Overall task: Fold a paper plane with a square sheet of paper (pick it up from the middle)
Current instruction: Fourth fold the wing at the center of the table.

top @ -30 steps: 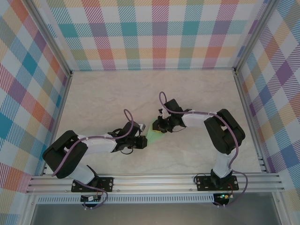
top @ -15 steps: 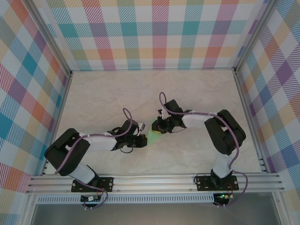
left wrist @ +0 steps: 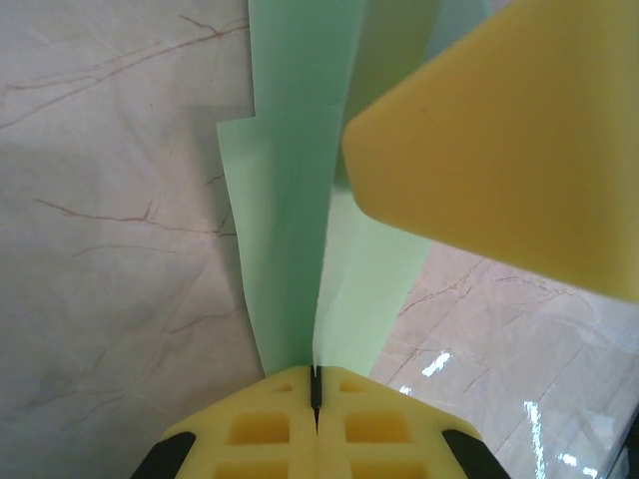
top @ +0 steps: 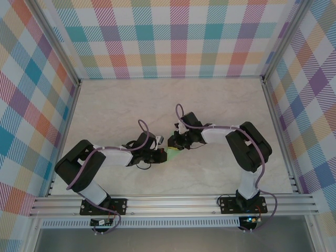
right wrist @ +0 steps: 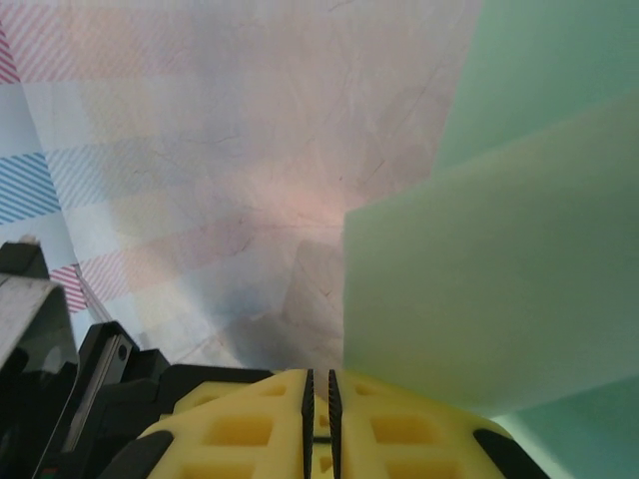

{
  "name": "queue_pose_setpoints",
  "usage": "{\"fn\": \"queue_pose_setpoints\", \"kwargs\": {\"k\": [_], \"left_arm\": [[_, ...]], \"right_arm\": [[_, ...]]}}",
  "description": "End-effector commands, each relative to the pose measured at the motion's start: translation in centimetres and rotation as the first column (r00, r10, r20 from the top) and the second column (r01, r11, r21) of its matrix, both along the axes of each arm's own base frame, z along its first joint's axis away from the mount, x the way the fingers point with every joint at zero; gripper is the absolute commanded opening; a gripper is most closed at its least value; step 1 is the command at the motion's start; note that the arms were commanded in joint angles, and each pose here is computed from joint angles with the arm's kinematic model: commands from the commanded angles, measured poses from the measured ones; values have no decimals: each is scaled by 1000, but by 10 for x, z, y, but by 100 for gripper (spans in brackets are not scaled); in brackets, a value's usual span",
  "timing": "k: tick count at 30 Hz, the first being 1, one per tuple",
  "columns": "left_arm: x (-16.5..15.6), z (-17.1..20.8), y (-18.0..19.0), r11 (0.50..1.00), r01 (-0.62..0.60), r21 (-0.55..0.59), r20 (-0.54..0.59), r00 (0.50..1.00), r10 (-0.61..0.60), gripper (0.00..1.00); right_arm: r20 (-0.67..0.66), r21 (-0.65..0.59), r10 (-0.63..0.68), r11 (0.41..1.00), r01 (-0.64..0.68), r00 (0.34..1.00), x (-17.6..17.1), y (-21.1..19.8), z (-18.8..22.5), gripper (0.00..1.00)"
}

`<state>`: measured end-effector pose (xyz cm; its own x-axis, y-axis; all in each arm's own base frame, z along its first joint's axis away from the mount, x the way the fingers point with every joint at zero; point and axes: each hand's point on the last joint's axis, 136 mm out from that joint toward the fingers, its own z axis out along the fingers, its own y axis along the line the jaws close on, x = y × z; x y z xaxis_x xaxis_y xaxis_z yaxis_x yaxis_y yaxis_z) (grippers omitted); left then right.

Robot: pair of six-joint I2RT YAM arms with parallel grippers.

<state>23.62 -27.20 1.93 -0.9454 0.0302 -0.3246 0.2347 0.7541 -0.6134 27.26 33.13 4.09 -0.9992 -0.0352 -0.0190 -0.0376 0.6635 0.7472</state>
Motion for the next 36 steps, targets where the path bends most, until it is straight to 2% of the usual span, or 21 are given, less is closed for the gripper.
{"fn": "queue_pose_setpoints", "kwargs": {"k": [1, 8, 13, 17, 28, 33, 34, 36], "left_arm": [[-9, -23, 17, 998, -33, 63, -68, 997, 37, 0], [-11, -23, 22, 996, -33, 83, -62, 997, 38, 0], [-10, -20, 25, 995, -43, 90, -54, 997, 48, 5], [-11, -14, 25, 996, -45, 79, -41, 998, 48, 8], [-15, -15, 26, 997, -34, 76, -53, 998, 38, 1], [-17, -9, 27, 997, -45, 67, -57, 997, 49, 6], [-16, -5, 27, 996, -55, 65, -54, 997, 59, 11], [-15, 6, 28, 996, -63, 56, -36, 997, 65, 12]], "right_arm": [[16, -16, 12, 1000, -12, 1000, 6, 2, -5, 15], [5, -47, 0, 999, 1, 1000, 9, -2, -15, 15], [-4, -99, -20, 995, 19, 1000, 10, -8, -24, 14], [-12, -94, -11, 996, 10, 1000, 8, -8, -29, 14], [-28, -135, -22, 991, 19, 999, 8, -13, -38, 14], [-36, -139, -17, 990, 12, 999, 5, -15, -41, 13], [-38, -138, -15, 990, 9, 999, 4, -15, -41, 13], [-39, -140, -13, 990, 7, 999, 3, -15, -42, 13]]}}
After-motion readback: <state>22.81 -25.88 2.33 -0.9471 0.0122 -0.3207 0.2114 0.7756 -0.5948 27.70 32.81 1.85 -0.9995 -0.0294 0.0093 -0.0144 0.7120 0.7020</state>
